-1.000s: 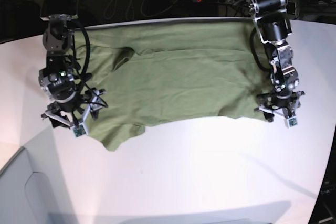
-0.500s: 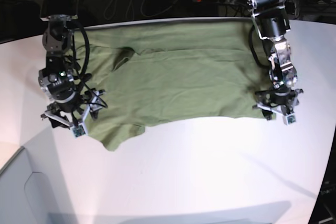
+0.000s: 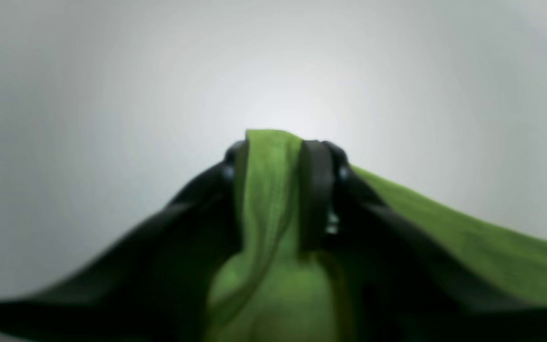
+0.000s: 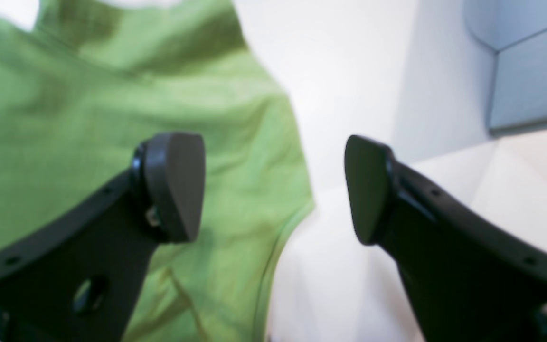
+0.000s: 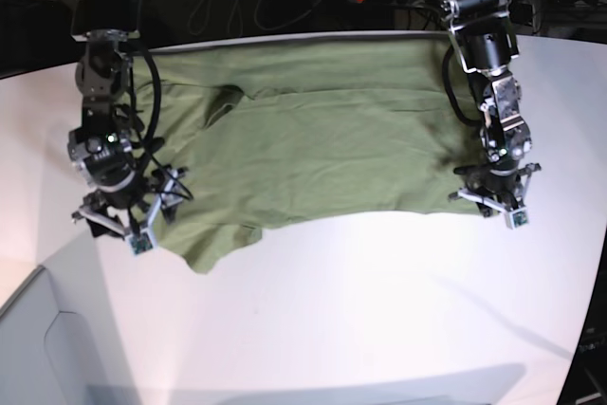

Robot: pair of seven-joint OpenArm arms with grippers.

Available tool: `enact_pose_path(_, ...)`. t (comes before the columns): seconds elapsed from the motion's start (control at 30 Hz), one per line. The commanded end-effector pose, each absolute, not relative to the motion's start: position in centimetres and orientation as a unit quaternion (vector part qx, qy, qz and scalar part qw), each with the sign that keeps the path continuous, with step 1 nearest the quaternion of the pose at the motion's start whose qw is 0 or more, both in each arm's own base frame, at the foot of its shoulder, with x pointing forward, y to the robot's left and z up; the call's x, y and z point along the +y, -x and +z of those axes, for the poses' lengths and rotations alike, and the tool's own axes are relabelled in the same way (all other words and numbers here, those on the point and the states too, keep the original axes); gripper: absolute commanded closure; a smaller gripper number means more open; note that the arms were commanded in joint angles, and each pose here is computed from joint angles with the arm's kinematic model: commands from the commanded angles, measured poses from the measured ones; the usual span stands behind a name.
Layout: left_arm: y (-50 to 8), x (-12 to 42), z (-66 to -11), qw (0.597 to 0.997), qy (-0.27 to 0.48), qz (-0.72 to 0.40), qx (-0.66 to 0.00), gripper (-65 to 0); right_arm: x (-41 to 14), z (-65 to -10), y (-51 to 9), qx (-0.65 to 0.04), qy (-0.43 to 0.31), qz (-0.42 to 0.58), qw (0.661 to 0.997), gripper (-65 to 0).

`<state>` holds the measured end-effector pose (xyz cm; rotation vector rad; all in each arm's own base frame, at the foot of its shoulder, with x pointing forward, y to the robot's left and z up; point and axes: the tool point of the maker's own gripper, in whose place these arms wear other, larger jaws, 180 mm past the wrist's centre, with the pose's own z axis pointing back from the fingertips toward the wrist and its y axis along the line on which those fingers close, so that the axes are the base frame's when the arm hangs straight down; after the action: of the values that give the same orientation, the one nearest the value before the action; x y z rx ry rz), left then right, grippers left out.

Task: Fold the T-shirt properly
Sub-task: 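Grasp the hem corners with both grippers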

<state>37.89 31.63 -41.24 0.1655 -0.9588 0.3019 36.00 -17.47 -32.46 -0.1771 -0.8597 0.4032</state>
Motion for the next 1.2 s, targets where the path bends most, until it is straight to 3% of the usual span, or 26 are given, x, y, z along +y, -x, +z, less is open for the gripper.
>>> enact_pose_path(0.0, -38.3, 32.2, -40.4, 0.870, -0.087, 0.141, -0.465, -8.1, -17.6, -30.5, -37.3, -0.443, 0.092, 0.193, 0.871, -44.0)
enact_pose_path(0.1, -38.2, 32.2, -40.4, 0.870, -0.087, 0.141, -0.465, 0.0, -17.5, -29.4, -38.2, -0.456, 0.093, 0.191, 0.864, -44.0)
enact_pose_path(0.5, -38.2, 32.3, -40.3, 0.870, -0.090, 0.139, -0.465, 0.0, -17.5, -33.8, -44.5, -0.436, 0.041, 0.160, 0.885, -44.6)
enact_pose_path(1.03, -37.5, 32.3, -40.9, 0.874, -0.093, 0.136, -0.458, 0.0, -16.6, -40.1, -46.7, -0.408, -0.038, 0.153, 0.899, -43.8)
enact_pose_path(1.17, -37.5, 32.3, -40.9, 0.874, -0.093, 0.136, -0.458, 0.0, -16.7, -40.9, -46.0, -0.400, -0.038, 0.153, 0.903, -34.9)
